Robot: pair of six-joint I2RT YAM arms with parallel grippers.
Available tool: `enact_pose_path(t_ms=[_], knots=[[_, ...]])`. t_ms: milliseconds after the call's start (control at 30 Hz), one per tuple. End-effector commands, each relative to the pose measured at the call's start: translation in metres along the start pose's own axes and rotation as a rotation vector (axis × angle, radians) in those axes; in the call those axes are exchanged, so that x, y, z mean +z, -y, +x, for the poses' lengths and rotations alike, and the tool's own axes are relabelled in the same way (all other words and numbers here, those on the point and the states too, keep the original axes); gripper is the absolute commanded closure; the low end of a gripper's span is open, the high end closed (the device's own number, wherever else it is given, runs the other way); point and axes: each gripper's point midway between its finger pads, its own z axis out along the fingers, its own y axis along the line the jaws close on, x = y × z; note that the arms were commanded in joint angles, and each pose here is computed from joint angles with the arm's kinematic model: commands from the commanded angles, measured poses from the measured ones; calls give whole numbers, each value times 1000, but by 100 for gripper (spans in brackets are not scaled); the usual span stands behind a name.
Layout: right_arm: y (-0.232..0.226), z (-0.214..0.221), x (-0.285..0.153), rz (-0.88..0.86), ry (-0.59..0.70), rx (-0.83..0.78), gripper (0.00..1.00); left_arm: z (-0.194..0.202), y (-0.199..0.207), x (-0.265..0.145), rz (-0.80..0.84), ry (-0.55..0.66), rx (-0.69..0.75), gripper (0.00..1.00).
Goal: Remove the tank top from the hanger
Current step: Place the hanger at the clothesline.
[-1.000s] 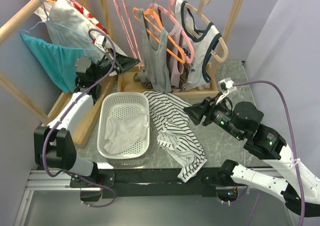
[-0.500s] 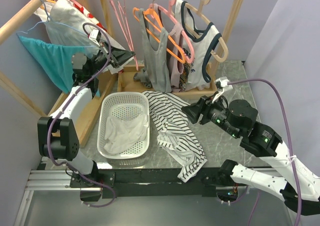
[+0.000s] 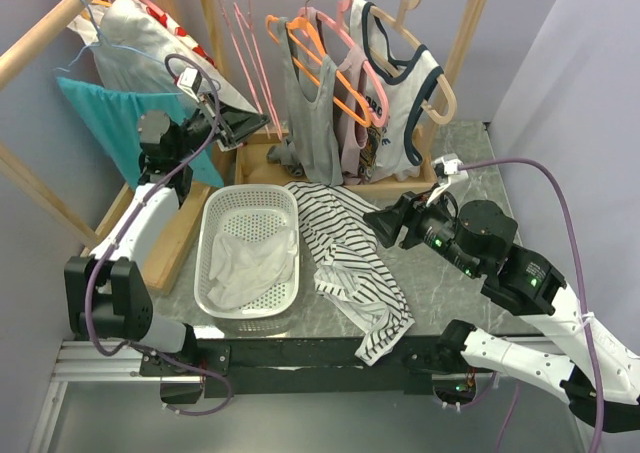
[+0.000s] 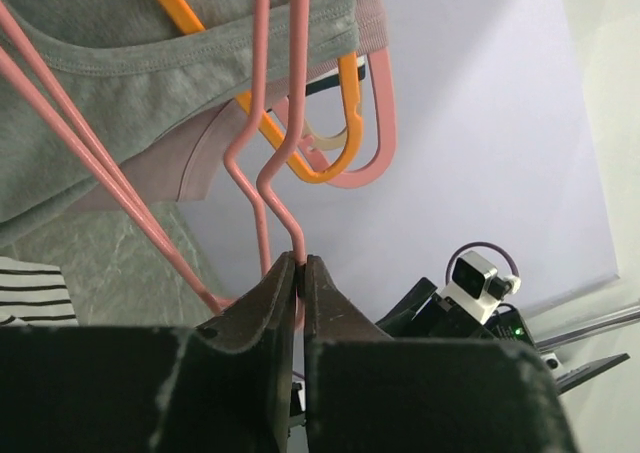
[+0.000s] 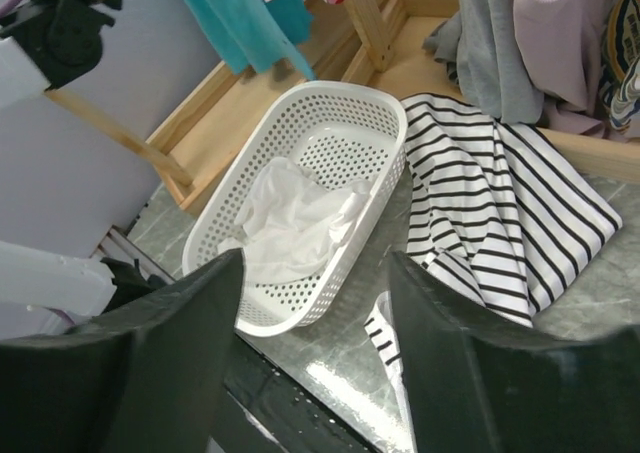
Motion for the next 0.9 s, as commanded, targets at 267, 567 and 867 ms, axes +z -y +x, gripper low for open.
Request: enact_pose_path(t_ms=[267, 567, 867], knots=[[31, 1, -7, 157, 21, 32, 12, 18, 28, -22, -67, 6, 148, 52], [59, 65, 14, 281, -214, 24, 5, 28, 10, -53, -259, 90, 270, 1], [84, 130, 66, 361, -422, 14, 0, 36, 38, -85, -320, 189, 442, 0]])
